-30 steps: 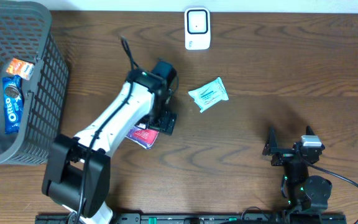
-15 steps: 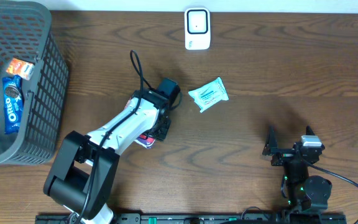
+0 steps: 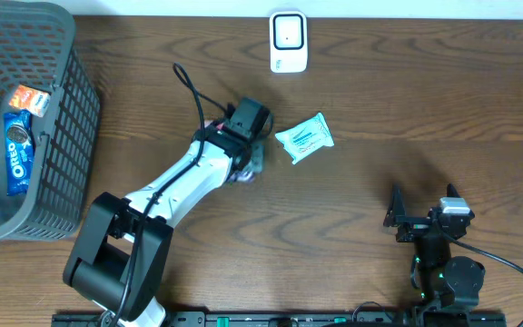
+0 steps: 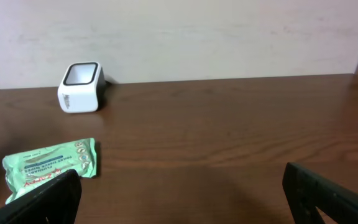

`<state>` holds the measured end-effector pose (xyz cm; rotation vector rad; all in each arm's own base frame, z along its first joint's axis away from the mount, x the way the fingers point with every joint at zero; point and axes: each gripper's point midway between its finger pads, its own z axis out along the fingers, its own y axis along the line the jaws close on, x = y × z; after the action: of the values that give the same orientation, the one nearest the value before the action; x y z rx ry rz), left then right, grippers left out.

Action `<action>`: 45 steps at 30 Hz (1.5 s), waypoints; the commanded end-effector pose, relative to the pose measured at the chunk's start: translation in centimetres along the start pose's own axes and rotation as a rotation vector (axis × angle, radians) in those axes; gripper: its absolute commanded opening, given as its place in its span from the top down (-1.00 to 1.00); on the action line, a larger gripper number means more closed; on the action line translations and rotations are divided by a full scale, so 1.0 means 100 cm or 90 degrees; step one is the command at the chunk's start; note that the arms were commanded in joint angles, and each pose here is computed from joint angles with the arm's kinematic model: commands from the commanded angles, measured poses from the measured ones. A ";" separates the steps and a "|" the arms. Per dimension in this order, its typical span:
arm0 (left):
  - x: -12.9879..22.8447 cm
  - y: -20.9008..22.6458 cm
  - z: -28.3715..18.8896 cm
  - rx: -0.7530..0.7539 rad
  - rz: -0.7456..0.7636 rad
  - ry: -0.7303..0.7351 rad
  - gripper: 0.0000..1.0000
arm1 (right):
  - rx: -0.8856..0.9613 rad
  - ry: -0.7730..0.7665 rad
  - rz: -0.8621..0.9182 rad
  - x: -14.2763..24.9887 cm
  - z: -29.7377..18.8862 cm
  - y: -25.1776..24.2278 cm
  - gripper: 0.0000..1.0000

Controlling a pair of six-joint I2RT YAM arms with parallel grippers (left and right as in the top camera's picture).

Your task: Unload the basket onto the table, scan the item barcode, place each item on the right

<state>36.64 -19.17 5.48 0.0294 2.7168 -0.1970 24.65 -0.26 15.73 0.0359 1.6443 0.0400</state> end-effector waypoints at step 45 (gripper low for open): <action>-0.131 0.263 -0.327 -0.271 -0.238 -0.569 -0.40 | -0.006 -0.001 0.006 0.000 0.000 0.002 -0.99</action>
<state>38.53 6.64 35.74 -0.5095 1.8372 0.0007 24.65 -0.26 15.73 0.0363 1.6443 0.0403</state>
